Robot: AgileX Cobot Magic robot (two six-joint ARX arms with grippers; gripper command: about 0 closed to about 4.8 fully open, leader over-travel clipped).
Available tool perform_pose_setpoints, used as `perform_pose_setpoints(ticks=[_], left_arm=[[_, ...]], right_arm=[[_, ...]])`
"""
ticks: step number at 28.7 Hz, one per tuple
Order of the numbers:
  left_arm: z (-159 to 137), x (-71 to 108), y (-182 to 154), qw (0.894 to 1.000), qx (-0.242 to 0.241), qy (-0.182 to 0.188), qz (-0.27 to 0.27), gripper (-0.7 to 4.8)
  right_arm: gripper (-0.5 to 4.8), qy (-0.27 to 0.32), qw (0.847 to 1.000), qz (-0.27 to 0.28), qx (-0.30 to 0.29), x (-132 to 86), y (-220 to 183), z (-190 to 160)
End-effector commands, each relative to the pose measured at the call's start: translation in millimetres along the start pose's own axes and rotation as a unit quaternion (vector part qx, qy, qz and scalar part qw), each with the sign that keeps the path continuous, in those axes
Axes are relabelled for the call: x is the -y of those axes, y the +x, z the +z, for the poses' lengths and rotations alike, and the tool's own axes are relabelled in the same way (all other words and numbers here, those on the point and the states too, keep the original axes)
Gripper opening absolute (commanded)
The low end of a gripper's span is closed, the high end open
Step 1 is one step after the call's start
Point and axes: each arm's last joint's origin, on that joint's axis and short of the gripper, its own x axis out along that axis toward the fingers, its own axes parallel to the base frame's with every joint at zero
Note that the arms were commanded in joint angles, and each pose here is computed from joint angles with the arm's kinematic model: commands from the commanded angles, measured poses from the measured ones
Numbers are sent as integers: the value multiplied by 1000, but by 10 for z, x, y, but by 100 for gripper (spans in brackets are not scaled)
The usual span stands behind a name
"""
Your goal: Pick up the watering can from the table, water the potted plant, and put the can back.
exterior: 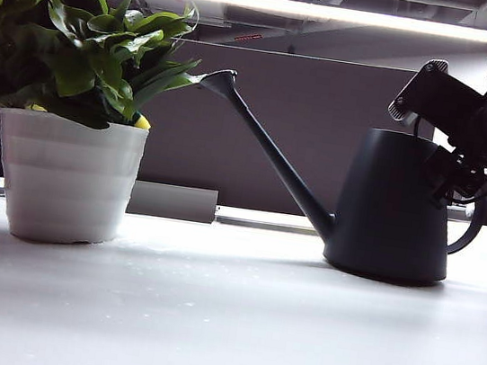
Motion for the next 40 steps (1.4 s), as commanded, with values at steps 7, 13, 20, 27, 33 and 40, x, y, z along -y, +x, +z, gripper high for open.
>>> perform_pose_setpoints(ticks=[7,13,20,27,33,40], left_arm=[[10,-3,-11,1000,6,0,1,-6],[10,-3,-11,1000,6,0,1,-6],[9,-2,-11,1000,5,0,1,-6],[2,-1,-11,1000,2,-1,0,-6],[-4,-1,-12,1000,-1,0,0,-6],[-3,-1,-15,1000,0,0,0,-6]], right_arm=[[276,18,999,32,-25,-51,-7,-27],[333,13,999,36,-31,-91,-36,6],[335,11,999,41,-27,-162,-100,102],[337,14,997,66,-44,-237,-155,124],[337,12,995,75,-63,-275,-183,118],[263,8,993,69,-92,-222,-328,220]])
